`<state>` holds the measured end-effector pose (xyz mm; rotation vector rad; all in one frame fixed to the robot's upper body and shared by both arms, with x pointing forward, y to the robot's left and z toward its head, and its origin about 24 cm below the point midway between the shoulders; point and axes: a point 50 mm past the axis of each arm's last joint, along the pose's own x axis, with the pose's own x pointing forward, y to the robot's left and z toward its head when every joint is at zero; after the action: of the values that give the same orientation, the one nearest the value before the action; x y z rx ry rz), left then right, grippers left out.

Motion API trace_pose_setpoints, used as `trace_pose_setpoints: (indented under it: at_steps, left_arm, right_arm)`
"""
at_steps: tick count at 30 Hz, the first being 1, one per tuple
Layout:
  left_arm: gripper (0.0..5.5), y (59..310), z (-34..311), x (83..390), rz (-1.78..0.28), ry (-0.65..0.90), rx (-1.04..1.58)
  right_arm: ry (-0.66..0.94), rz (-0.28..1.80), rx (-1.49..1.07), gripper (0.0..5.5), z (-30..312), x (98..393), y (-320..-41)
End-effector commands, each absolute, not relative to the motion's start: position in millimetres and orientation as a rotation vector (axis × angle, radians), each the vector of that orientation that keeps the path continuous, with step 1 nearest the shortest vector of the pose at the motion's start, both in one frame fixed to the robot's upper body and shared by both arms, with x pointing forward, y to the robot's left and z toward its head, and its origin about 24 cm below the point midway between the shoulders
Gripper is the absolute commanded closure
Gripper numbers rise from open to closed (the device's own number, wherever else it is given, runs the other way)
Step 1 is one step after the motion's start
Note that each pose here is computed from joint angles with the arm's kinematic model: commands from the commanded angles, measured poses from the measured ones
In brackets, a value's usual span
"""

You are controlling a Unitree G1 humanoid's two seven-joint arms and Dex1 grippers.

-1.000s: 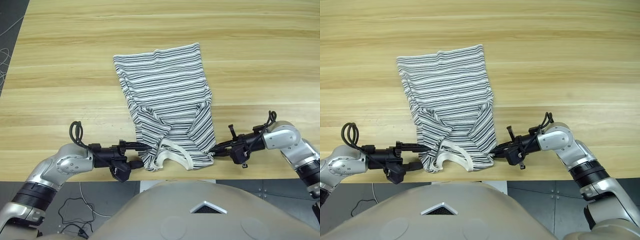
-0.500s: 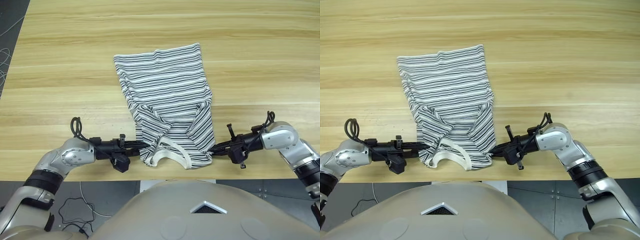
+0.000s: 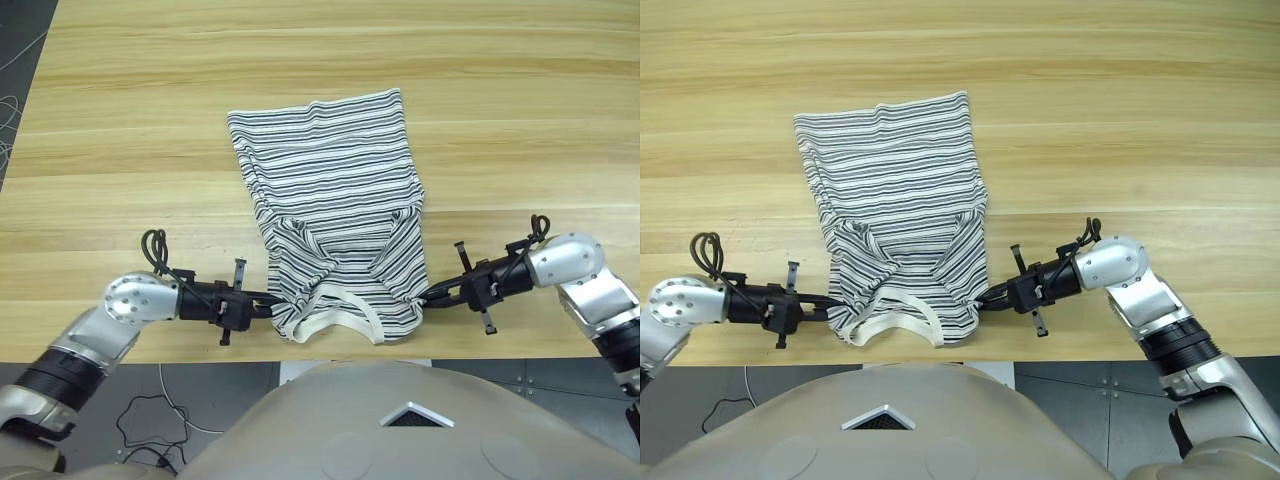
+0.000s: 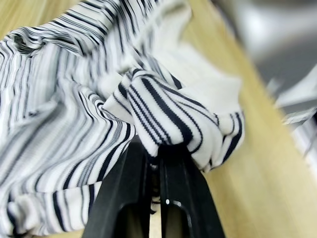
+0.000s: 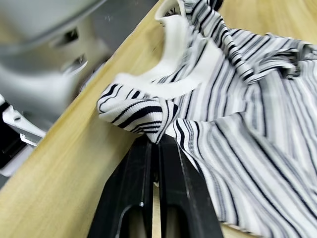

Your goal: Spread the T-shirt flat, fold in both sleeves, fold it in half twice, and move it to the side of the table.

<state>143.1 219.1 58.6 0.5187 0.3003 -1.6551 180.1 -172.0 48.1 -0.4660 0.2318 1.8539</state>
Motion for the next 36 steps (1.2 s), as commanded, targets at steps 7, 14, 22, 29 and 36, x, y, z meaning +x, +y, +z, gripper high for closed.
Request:
trace_pose_setpoints:
  at_steps: [7, 14, 22, 29, 36]
  left_arm:
    - [5.39, 193, 134, 146, -1.894, 0.26, 0.491]
    - [5.39, 189, 137, 140, -1.917, 0.295, 0.524]
    - [5.39, 220, 128, 194, -1.624, 0.221, 0.59]
    - [5.39, 233, 116, 207, -1.559, 0.236, 0.545]
    - [5.39, 251, 99, 223, -1.449, 0.292, 0.515]
  right_arm:
    - [0.335, 1.929, -0.289, 5.4, 80, 186, -177]
    - [0.373, 1.946, -0.19, 5.4, 92, 181, -182]
    - [0.105, 1.629, -0.188, 5.4, 108, 244, -163]
    - [0.068, 1.533, -0.232, 5.4, 101, 267, -155]
    - [0.071, 1.417, -0.266, 5.4, 82, 292, -140]
